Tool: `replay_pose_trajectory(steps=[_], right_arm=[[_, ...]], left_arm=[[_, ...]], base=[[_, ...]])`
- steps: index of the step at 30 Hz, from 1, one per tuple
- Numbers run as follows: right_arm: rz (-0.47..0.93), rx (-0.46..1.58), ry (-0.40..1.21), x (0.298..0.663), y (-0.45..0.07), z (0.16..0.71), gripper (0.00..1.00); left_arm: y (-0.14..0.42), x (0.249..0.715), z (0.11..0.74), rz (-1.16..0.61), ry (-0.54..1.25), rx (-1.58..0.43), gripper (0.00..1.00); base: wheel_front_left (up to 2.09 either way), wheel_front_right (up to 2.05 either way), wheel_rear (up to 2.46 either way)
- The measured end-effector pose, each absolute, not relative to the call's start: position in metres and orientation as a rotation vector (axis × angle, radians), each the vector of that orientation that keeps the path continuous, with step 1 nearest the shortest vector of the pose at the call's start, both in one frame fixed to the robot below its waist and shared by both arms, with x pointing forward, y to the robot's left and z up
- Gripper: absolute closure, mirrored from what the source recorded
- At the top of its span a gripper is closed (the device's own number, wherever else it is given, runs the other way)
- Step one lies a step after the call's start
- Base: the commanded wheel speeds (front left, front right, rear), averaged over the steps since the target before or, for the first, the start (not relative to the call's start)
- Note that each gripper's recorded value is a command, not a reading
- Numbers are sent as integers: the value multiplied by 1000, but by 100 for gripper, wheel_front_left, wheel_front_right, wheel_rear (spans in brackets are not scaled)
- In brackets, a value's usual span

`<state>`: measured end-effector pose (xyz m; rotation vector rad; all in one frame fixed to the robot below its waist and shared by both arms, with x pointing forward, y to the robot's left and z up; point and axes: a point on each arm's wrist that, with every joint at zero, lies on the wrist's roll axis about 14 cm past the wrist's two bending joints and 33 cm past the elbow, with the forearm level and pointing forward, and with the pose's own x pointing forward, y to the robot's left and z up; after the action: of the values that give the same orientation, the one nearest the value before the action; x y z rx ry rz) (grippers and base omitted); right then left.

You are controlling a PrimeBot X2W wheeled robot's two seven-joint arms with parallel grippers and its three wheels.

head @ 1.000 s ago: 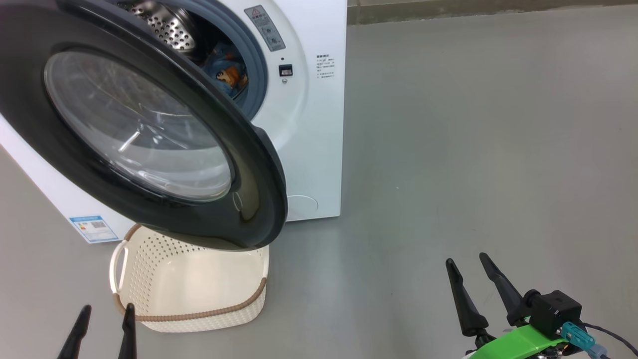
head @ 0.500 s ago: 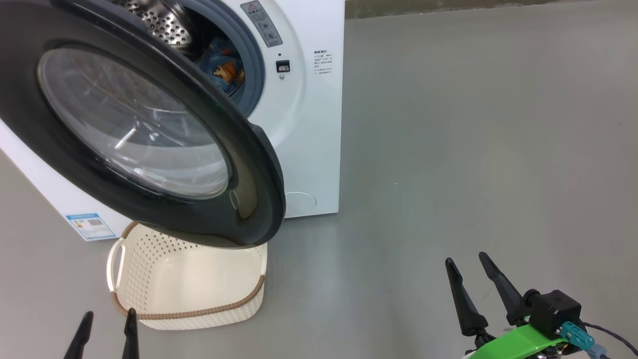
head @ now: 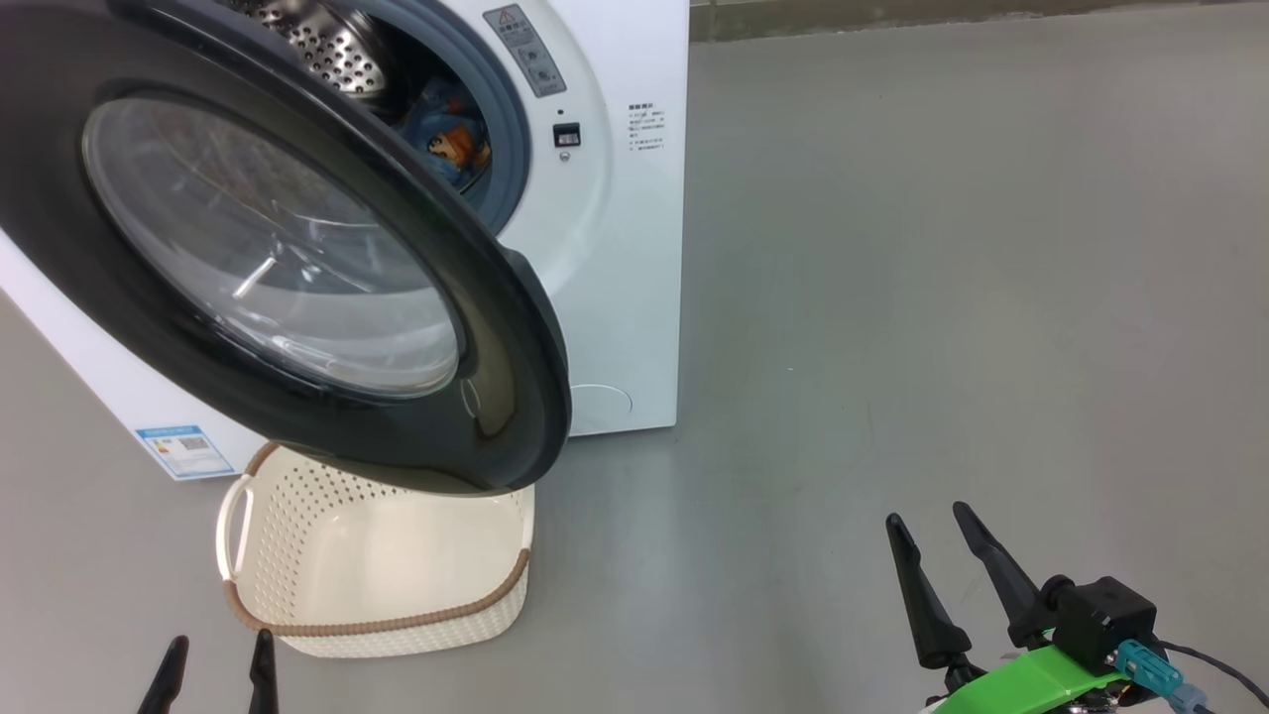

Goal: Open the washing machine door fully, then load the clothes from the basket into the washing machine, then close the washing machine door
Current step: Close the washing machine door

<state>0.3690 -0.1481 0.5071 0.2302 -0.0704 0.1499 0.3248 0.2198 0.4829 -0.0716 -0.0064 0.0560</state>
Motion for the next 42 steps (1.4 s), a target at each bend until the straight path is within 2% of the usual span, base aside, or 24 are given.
replay_pose_trajectory(steps=[11,12,13,14,15,26,31,36,38,39,42], right_arm=[[156,230,-75,369,-146,509,0],[157,230,-75,369,-146,509,12],[157,230,-75,369,-146,509,42],[158,230,-76,369,-146,509,63],[159,230,-76,369,-145,509,100],[162,237,-115,371,-145,522,100],[178,282,-267,374,-145,571,100],[319,315,-535,369,-116,661,100],[455,327,-680,355,-88,710,100],[455,327,-680,355,-88,710,100],[607,331,-756,338,-54,737,100]], left_arm=[[222,322,484,67,-11,-71,0],[222,322,484,66,-11,-70,0],[222,322,484,64,-12,-71,0],[222,322,484,65,-12,-71,0],[223,321,484,66,-12,-71,0],[224,319,485,74,-18,-76,0],[225,318,484,79,-14,-77,0],[226,318,482,83,-6,-77,0],[228,317,481,90,-3,-76,0],[228,317,481,90,-3,-76,0],[230,315,481,99,-2,-77,0]], base=[[0,0,0],[0,0,0],[0,0,0],[0,0,0],[0,0,0],[0,0,0],[0,0,0],[0,0,0],[0,0,0],[0,0,0],[0,0,0]])
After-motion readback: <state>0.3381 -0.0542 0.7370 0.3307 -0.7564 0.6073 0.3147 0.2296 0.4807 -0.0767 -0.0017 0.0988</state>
